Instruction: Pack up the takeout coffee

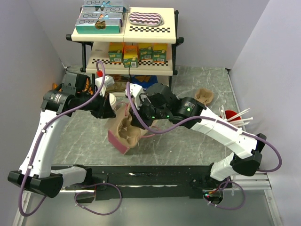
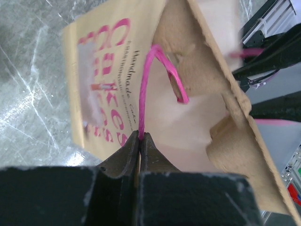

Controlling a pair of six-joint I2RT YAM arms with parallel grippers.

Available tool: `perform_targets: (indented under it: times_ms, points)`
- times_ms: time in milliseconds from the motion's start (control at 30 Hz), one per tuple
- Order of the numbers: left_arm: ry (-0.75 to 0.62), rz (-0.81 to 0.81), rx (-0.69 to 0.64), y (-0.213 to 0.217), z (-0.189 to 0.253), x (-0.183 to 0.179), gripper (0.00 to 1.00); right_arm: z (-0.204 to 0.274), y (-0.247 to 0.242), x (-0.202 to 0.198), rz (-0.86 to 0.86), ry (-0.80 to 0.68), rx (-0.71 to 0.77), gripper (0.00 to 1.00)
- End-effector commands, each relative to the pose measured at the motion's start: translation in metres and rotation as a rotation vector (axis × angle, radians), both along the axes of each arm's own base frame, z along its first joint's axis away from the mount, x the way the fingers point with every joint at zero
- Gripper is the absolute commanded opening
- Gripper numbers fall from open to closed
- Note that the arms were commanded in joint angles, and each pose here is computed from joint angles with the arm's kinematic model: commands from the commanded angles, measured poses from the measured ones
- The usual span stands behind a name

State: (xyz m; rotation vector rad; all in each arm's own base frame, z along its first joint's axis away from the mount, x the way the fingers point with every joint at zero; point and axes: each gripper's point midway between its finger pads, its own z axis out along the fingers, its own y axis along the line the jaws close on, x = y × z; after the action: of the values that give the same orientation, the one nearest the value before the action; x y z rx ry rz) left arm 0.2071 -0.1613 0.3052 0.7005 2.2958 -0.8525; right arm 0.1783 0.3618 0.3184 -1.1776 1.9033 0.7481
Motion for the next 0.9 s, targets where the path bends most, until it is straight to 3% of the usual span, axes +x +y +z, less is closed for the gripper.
perform_targets:
  times_ms: [0,133,233,433,700,867]
  points:
    - [-0.081,-0.042,-0.048,-0.006,0.015,-0.002,0.01,0.013,0.006,-0.015,0.09,0.053,0.065,0.0]
    - [-0.093,-0.046,-0.028,-0.003,0.009,-0.004,0.01,0.024,0.001,-0.021,0.199,0.169,0.131,0.0]
    - [-0.103,-0.043,-0.026,-0.001,0.008,-0.006,0.01,0.014,-0.005,-0.018,0.191,0.23,0.092,0.0]
    - [-0.128,-0.068,-0.035,-0.002,0.012,-0.009,0.01,-0.021,-0.021,0.005,0.015,0.213,-0.021,0.0]
    - [-0.12,-0.18,-0.164,-0.02,0.028,-0.031,0.01,-0.037,-0.024,0.037,-0.15,0.146,-0.1,0.0]
    - [-0.103,-0.162,-0.216,-0.024,0.032,-0.035,0.01,-0.053,-0.023,0.039,-0.218,0.127,-0.137,0.0]
